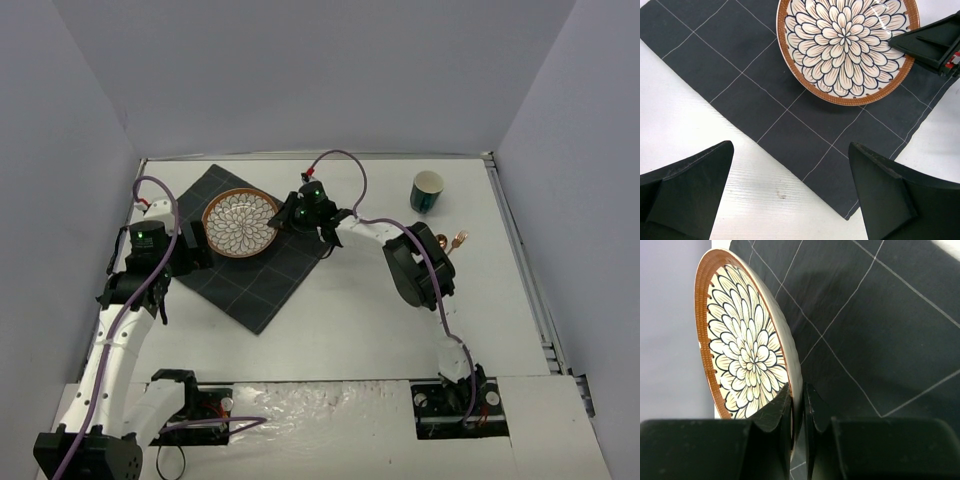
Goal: Set the dinner table for one person
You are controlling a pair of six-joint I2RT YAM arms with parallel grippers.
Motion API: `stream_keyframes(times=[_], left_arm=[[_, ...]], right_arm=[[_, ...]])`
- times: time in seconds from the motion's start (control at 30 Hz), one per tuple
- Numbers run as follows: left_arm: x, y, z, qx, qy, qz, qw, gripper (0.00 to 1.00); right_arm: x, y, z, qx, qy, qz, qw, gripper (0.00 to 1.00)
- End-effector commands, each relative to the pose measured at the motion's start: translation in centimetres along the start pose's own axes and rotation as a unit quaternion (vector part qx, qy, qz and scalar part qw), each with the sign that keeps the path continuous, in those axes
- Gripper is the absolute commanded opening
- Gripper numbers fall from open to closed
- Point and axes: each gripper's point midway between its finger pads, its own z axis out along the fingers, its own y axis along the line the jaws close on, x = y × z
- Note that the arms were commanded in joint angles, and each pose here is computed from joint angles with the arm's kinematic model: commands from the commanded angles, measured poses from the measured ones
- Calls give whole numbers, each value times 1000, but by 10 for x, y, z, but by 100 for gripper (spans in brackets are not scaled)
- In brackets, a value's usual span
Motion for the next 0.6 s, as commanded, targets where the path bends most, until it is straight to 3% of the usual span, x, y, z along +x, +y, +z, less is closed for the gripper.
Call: stream_keyframes(times=[0.0, 0.57], left_arm=[[-23, -3, -2, 3, -37, -5, 999, 97], [-21, -4, -2, 6, -34, -5, 999, 97]], right_arm=[[-46, 101, -15, -144, -62, -1, 988, 0], [-21, 103, 5, -161, -37, 9, 986, 0]])
